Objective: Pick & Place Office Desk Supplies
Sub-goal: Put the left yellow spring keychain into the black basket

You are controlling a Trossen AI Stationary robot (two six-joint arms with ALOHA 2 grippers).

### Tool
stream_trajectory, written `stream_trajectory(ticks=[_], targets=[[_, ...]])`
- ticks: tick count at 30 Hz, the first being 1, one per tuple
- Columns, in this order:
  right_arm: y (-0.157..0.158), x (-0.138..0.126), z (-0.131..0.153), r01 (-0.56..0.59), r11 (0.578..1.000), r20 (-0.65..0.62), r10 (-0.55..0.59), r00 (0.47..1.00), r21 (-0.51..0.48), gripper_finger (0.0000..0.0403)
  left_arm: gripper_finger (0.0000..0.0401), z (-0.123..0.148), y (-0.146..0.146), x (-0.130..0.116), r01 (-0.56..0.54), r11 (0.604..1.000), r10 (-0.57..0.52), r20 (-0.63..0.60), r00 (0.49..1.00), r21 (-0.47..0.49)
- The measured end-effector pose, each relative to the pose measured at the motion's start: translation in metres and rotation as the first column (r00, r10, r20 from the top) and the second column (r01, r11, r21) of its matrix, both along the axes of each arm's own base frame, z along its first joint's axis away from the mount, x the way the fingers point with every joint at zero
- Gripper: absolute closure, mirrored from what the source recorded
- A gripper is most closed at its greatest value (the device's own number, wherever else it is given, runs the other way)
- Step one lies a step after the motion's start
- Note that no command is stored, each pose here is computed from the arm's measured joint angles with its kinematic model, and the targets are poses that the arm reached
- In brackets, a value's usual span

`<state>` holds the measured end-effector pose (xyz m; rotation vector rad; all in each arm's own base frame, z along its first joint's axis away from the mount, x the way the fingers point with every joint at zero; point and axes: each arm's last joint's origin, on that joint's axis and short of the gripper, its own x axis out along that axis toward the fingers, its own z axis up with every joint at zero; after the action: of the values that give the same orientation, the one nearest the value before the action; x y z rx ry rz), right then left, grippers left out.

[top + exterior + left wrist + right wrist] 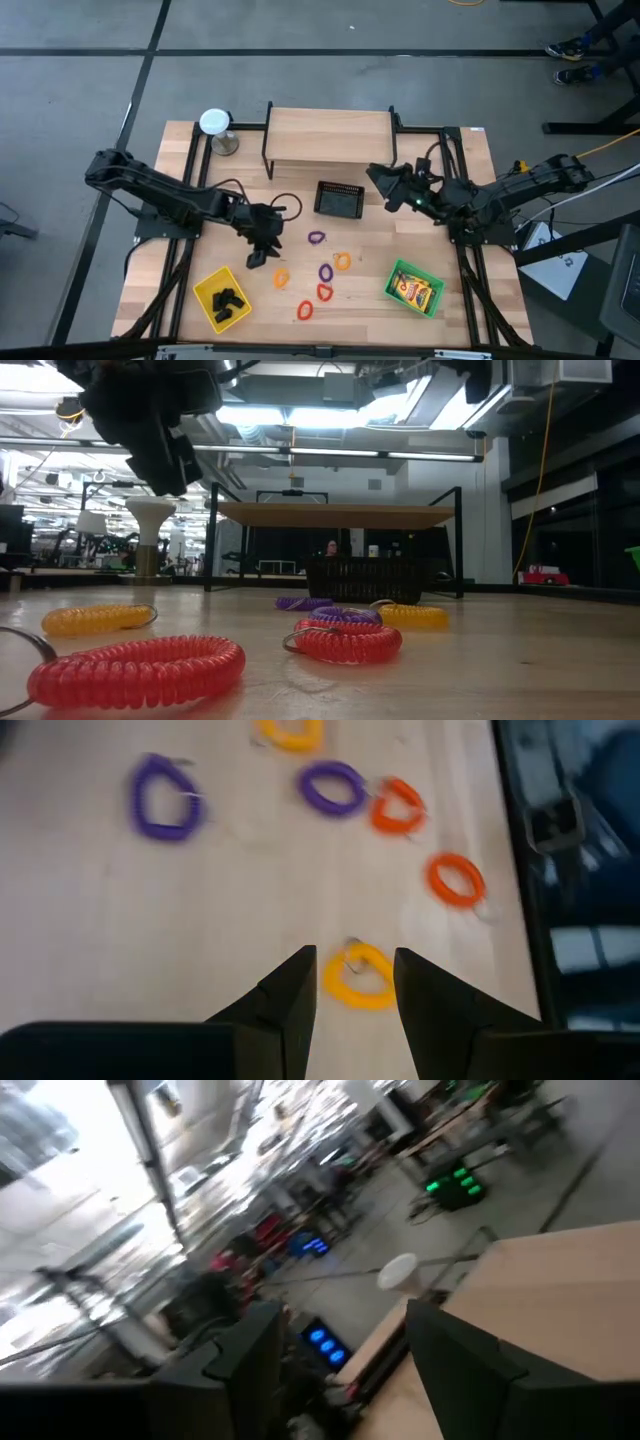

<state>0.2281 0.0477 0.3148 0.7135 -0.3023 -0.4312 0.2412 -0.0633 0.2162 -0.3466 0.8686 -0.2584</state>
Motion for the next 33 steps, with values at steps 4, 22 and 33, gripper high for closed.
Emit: stream_trajectory(ticks=[4, 22, 33], targets=[[-0.002, 0.0, 0.0, 0.099, 0.993, 0.034, -0.101, 0.994, 0.057, 0.0188, 0.0269, 0.002, -0.004, 0.004, 0.133, 0.991, -0.133, -0.015, 0.991, 0.016], [0.002, 0.01, -0.009, 0.063, 0.994, 0.03, -0.066, 0.997, 0.09, 0.0188, 0.0269, -0.018, -0.022, 0.001, 0.381, 0.917, -0.366, -0.13, 0.922, 0.118], [0.006, 0.022, -0.024, 0.042, 0.993, 0.0, -0.042, 0.999, 0.113, 0.0188, 0.0269, -0.023, -0.027, 0.001, 0.387, 0.889, -0.363, -0.139, 0.921, 0.245]])
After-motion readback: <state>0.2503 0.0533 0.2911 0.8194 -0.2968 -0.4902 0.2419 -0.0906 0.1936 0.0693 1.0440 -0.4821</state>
